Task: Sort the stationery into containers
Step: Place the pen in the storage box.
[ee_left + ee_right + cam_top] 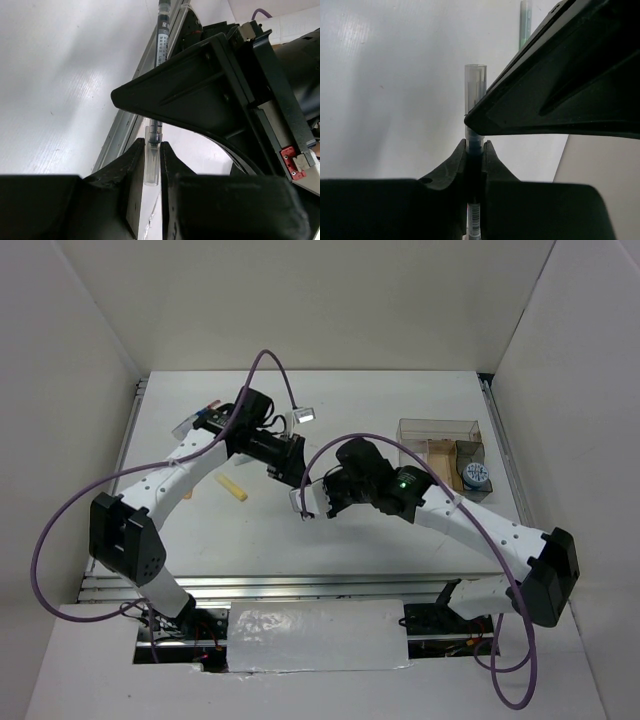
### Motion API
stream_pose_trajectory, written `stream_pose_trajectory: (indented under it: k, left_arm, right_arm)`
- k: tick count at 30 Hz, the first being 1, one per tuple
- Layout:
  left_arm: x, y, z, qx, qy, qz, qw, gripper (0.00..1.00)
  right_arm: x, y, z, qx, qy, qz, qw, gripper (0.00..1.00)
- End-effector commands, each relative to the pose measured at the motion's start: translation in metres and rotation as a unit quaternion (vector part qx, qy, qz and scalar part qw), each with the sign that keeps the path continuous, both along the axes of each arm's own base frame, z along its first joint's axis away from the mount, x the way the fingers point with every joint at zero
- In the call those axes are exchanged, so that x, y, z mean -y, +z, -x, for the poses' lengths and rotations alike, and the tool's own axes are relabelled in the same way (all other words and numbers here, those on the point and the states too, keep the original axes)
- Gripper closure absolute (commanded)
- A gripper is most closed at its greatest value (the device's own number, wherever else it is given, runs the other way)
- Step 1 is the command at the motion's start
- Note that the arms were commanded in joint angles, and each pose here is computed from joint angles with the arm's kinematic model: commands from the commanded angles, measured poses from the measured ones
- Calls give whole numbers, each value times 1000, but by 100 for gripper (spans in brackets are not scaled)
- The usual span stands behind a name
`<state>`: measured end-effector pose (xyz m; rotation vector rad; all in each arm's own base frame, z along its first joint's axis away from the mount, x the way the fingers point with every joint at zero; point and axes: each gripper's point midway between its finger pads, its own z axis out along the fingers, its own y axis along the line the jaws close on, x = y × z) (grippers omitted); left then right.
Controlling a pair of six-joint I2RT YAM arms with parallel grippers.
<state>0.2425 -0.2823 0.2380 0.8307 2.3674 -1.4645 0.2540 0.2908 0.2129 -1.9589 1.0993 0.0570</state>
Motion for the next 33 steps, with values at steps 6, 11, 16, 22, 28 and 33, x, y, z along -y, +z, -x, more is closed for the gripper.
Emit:
stream_pose_trajectory:
  k: [6,11,16,22,28,33]
  left_arm:
    - [-18,15,-15,53,37,4,998,33]
    - [-51,20,-56,66,112,4,992,12]
    - [-57,17,-69,58,129,11,990,6]
    - [-57,17,-74,62,134,26,989,1]
    - [-68,15,-85,54,162,33,985,1]
    - [-80,6,-94,37,189,31,981,1]
  right_arm:
    - [28,8,-21,26,-45,3,999,100]
    - [104,-20,-70,31,-122,89,988,100]
    - [199,-30,-134,14,-223,143,964,100]
    - [279,-46,-198,29,-273,200,940,100]
    - [316,-57,-242,23,-298,221,928,99]
    - [321,-75,-260,20,-294,228,928,97]
